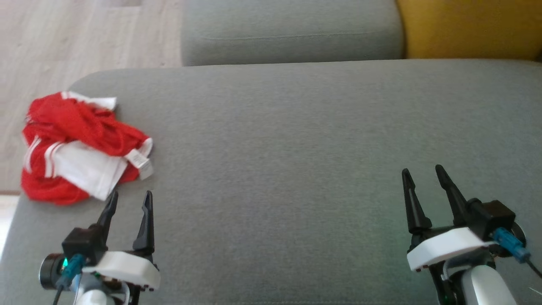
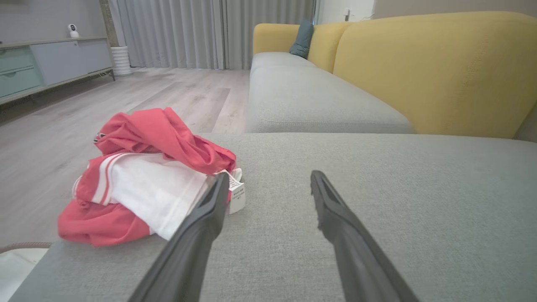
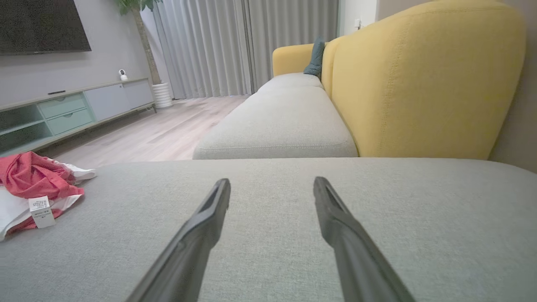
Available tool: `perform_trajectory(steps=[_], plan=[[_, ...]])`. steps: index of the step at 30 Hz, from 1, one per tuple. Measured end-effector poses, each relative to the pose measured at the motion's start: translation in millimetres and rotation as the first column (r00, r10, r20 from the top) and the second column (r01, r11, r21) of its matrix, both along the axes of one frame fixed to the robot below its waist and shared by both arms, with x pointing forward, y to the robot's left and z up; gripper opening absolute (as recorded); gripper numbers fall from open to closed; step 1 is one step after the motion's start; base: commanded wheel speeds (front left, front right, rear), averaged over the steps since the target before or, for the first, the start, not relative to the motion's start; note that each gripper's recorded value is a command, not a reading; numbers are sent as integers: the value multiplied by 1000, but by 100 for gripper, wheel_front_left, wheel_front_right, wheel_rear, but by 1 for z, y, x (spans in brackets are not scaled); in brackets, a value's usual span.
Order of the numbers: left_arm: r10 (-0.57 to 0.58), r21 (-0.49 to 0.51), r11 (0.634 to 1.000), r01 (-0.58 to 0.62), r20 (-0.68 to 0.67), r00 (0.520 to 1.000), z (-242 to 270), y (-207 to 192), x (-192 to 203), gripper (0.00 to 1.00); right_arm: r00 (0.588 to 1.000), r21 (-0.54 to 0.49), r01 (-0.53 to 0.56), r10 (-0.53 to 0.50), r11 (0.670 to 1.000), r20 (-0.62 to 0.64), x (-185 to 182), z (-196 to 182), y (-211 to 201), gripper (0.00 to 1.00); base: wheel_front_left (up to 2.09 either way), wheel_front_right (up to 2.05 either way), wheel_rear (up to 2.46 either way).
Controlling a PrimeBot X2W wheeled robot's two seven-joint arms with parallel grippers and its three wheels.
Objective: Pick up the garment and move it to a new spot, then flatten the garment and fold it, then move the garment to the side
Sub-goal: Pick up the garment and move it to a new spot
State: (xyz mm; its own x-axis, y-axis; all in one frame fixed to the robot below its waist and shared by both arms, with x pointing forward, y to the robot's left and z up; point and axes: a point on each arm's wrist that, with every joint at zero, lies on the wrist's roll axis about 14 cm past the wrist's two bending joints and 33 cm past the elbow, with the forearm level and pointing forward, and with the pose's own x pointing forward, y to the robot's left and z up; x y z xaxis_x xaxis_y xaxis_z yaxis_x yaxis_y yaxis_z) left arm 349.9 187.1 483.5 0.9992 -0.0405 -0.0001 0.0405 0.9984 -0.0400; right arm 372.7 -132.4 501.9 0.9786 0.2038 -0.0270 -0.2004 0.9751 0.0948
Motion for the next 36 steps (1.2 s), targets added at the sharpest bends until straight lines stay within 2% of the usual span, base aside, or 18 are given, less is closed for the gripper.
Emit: perform_trajectory(steps=[10,21,27,36], plan=[[197,-3,980,-198,44,979,14,59,-26,100,983,-10,-179,179,984,23,16,10,62,100,0,0,0],[388,-1,921,-389,52,920,16,114,-82,100,922,-11,-386,386,922,35,17,17,138,100,0,0,0],[433,0,901,-434,65,899,19,126,-97,100,902,-10,-430,430,903,37,16,18,155,100,0,0,0],[443,2,896,-443,54,895,17,129,-95,100,903,-1,-428,428,904,16,19,10,154,100,0,0,0]])
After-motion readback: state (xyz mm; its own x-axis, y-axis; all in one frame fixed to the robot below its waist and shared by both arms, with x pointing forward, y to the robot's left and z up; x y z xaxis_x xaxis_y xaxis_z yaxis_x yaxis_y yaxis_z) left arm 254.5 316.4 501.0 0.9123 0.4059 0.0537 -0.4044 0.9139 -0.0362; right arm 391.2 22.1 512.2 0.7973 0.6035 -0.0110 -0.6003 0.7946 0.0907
